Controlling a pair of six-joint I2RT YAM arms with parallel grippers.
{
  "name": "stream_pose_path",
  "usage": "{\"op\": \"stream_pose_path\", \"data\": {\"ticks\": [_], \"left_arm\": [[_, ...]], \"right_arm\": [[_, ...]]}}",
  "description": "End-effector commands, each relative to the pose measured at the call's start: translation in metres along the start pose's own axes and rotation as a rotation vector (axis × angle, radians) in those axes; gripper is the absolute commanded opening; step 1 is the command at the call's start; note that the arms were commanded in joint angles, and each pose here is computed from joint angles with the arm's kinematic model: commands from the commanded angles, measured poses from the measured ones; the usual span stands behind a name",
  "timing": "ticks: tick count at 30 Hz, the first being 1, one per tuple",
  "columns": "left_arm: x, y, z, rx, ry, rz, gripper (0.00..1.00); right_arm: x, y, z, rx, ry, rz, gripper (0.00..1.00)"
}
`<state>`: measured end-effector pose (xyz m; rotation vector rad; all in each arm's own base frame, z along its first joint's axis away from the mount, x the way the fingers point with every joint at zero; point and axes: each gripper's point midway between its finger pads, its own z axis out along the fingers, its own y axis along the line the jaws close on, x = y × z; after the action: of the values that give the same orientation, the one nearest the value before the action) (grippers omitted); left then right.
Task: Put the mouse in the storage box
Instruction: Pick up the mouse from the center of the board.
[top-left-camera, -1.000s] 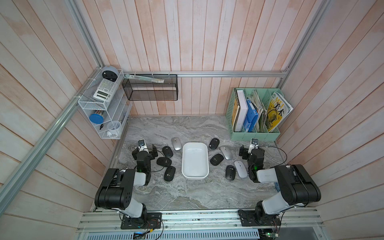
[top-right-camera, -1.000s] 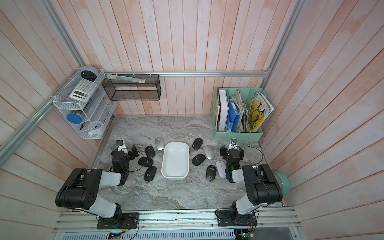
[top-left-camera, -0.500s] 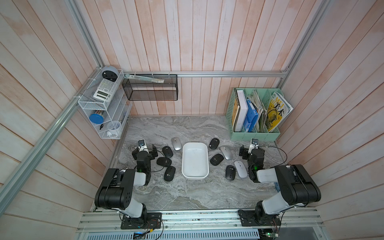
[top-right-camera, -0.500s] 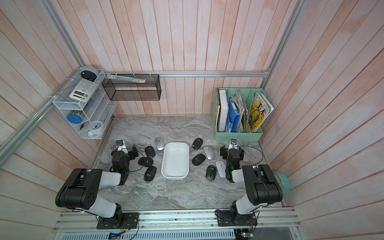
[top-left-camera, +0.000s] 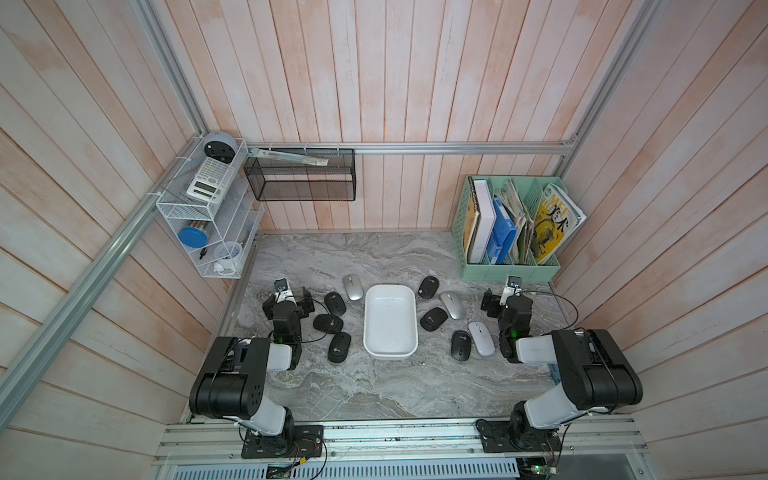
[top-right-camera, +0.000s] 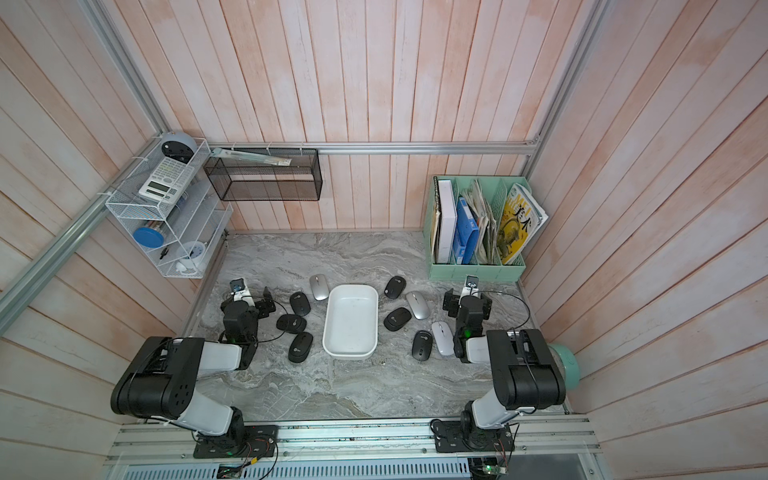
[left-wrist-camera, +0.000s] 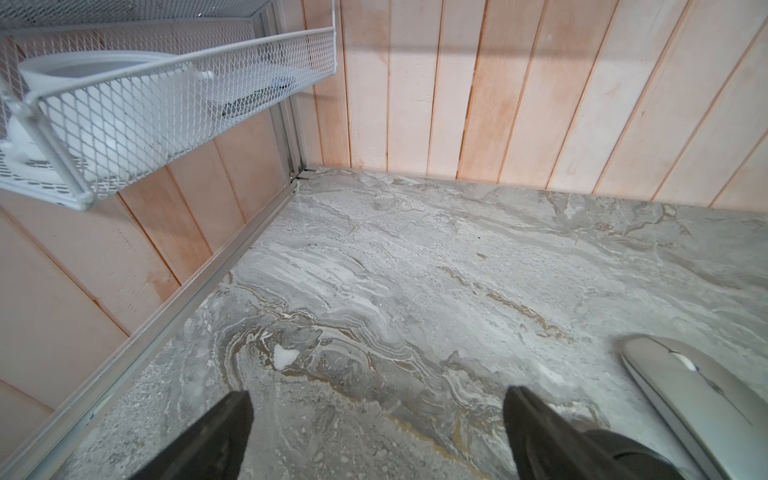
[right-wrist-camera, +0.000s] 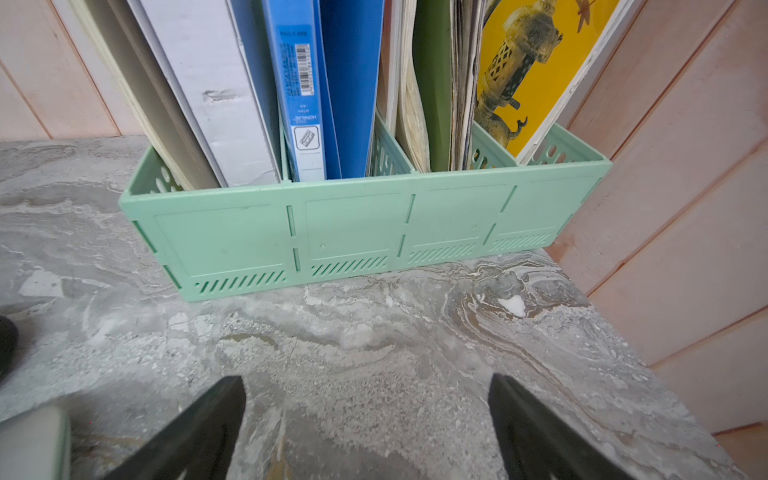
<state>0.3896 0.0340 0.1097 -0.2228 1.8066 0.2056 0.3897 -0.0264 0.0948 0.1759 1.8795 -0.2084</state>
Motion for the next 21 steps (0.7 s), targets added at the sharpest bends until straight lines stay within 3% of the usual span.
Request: {"op": "stream_pose_path", "data": {"ticks": [1, 6, 10, 14, 16, 18, 19, 21], "left_arm": [[-0.020, 0.001, -0.001, -0.022, -0.023, -0.002, 1.00], [-0.053, -0.003, -0.023, -0.029, -0.063, 0.028, 1.00], [-0.103, -0.011, -0.044, -0.014, -0.113, 0.035, 1.00], [-0.155, -0.014, -0.069, -0.037, -0.119, -0.058, 1.00], [-0.172, -0.020, -0.083, 0.006, -0.037, -0.173, 1.00], [-0.176, -0.047, -0.097, 0.187, 0.065, -0.158, 1.00], [-0.170, -0.051, -0.102, 0.215, 0.108, -0.163, 1.00], [-0.158, -0.034, -0.098, 0.132, 0.113, -0.284, 1.00]], "right_arm": [[-0.012, -0.004, -0.006, 0.016, -0.028, 0.030, 0.98], [-0.040, 0.021, -0.027, -0.031, -0.057, -0.102, 0.98], [-0.072, 0.058, -0.048, -0.075, -0.052, -0.280, 0.98], [-0.122, 0.079, -0.079, -0.134, -0.072, -0.153, 0.98], [-0.143, 0.086, -0.096, -0.182, -0.011, -0.041, 0.98], [-0.153, 0.091, -0.107, -0.224, 0.065, 0.015, 0.98], [-0.153, 0.095, -0.110, -0.269, 0.097, 0.036, 0.98], [-0.149, 0.082, -0.106, -0.205, 0.118, 0.219, 0.98]]}}
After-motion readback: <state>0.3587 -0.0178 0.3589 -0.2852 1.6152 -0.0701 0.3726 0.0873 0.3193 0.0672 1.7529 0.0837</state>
